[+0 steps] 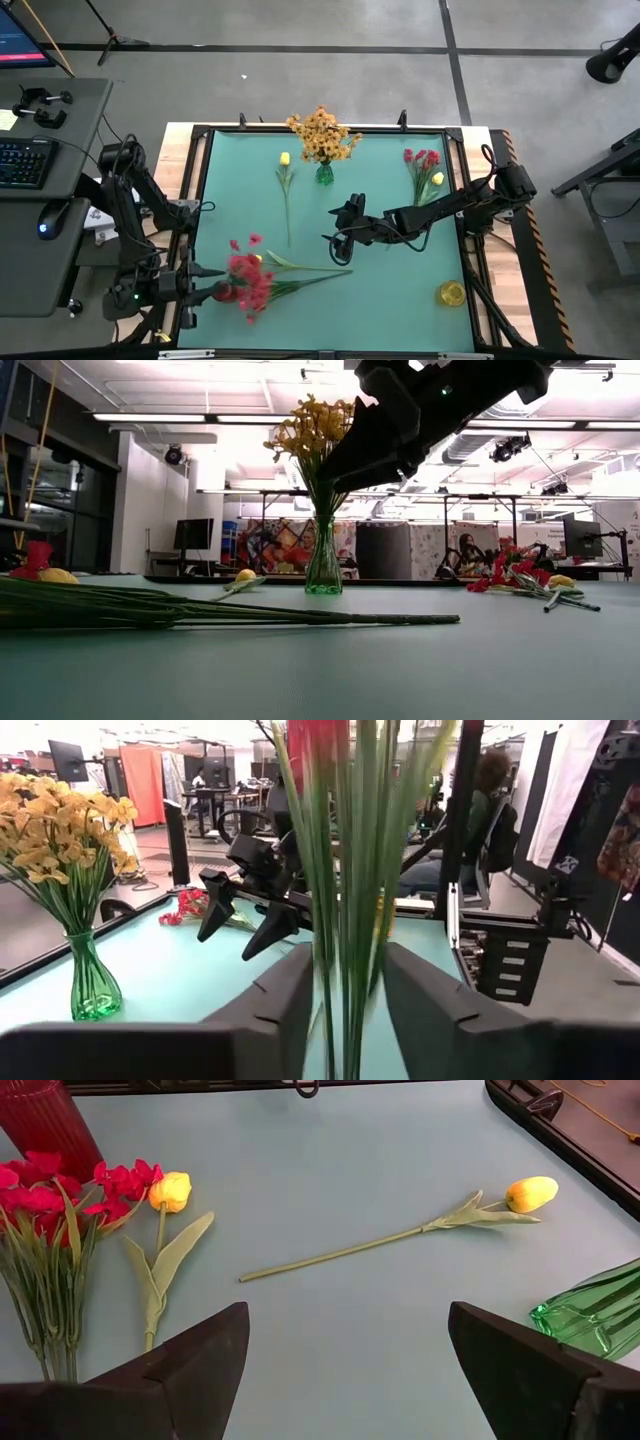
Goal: Sort flowers into vase by color
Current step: Put the middle red flower into the red vase
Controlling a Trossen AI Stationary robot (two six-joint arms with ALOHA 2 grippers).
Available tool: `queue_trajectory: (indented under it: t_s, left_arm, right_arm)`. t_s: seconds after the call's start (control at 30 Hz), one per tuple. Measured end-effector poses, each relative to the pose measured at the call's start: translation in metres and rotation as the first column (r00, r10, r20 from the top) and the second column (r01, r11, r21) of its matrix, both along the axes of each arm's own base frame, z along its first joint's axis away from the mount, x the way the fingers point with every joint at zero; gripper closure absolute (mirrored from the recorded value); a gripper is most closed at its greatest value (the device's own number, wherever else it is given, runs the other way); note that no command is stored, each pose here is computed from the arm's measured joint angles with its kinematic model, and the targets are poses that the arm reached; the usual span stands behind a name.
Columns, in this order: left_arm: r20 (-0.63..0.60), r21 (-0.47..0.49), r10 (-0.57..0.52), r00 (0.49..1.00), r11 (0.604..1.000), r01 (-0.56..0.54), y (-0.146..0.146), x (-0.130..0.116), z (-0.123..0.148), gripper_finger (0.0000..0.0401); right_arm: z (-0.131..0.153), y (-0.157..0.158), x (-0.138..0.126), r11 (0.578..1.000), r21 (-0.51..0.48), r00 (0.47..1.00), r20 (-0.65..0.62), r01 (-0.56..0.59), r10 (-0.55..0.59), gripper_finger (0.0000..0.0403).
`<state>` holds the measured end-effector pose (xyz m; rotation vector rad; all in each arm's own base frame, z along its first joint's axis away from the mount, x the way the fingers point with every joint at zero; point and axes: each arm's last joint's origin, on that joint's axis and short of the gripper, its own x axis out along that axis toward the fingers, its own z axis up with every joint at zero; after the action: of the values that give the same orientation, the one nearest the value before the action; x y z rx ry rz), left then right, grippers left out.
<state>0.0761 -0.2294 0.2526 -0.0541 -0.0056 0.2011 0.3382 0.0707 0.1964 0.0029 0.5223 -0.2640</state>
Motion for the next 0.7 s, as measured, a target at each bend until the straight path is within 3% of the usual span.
queue_trajectory:
  t_s: [0.2,0.4,0.7]
  left_arm:
    - [0.001,-0.004,0.000,1.000,1.000,0.000,0.001,0.000,0.001,0.0241]
    - [-0.002,0.009,-0.010,1.000,1.000,0.010,0.000,-0.002,0.004,0.0227]
    - [-0.020,0.096,-0.061,0.998,0.993,0.063,-0.005,-0.014,0.051,0.0226]
  right_arm:
    - [0.000,0.000,0.000,1.000,0.000,1.000,0.000,0.000,0.000,0.0073]
    - [0.000,0.000,0.000,1.000,0.001,1.000,0.004,0.000,0.000,0.0073]
    - [0.002,0.000,0.001,1.000,0.007,1.000,0.028,0.000,0.000,0.0073]
